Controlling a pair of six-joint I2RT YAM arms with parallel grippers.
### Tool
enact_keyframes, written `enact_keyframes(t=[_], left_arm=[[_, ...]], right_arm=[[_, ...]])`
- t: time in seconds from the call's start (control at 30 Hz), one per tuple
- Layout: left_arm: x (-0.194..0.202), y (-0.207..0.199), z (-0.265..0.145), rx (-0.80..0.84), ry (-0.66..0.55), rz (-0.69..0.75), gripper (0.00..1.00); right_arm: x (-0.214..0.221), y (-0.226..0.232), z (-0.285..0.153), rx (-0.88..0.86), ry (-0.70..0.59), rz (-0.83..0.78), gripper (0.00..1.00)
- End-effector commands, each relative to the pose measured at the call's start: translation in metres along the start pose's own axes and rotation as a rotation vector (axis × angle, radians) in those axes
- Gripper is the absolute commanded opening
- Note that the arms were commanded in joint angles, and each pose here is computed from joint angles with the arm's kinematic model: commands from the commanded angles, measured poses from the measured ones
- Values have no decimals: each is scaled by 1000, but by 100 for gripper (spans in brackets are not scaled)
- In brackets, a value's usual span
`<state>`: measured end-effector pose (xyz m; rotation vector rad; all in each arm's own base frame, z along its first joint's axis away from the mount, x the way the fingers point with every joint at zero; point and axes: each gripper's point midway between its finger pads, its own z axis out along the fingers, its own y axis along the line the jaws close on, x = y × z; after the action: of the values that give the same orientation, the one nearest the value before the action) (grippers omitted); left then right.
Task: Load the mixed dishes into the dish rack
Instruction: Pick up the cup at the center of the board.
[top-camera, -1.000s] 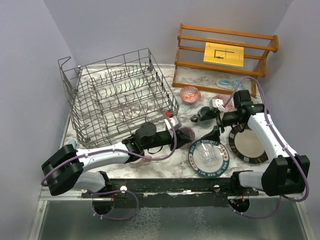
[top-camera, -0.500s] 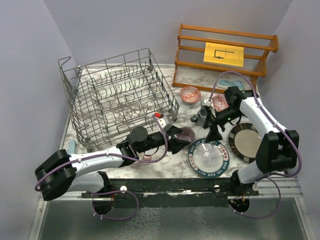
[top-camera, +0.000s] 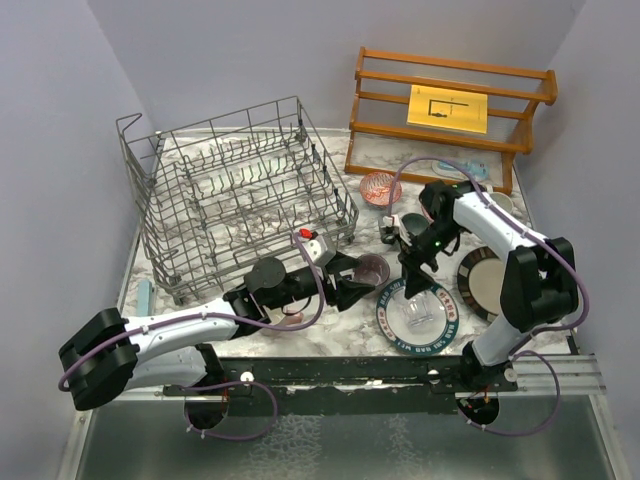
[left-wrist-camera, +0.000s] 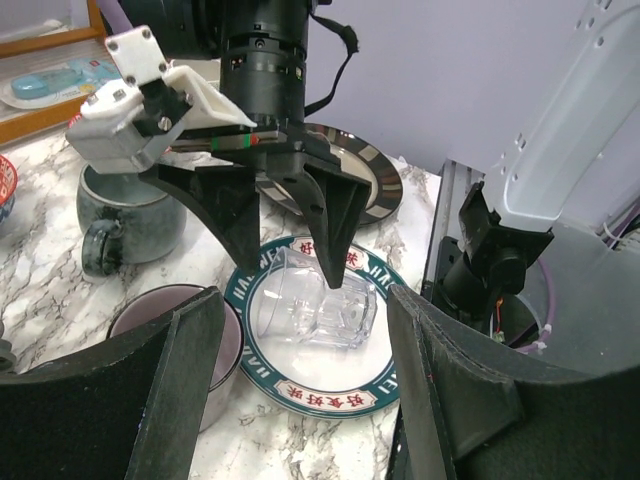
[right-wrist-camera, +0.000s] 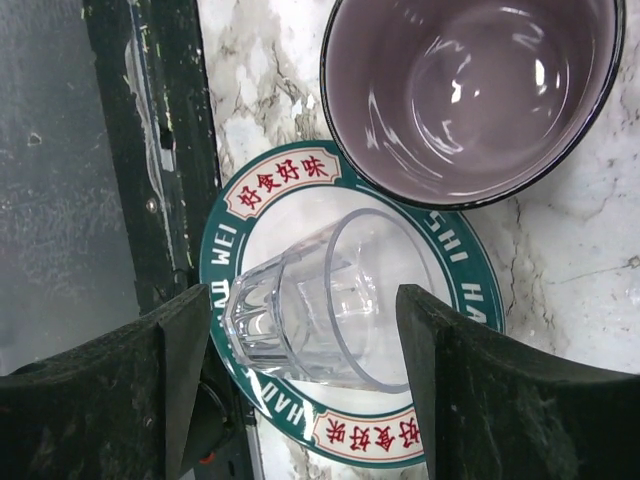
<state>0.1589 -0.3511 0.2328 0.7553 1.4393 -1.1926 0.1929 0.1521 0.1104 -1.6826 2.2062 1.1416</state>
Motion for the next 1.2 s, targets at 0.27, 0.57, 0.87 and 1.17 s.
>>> enact_keyframes(t=[0.27, 0.57, 0.87, 1.17], left_arm=[[-7, -5, 1, 26, -13, 22, 68], [-7, -5, -2, 21, -16, 22, 68], [-8, -6, -1, 26, -15, 22, 67], [-19, -9, -2, 32, -46, 17, 68]], right_arm=[[29, 6, 16, -49, 130, 94, 62], [30, 8, 22, -87, 127, 115, 36], [24, 10, 20, -79, 105, 116, 7], [-8, 27, -1, -4, -16, 74, 1]])
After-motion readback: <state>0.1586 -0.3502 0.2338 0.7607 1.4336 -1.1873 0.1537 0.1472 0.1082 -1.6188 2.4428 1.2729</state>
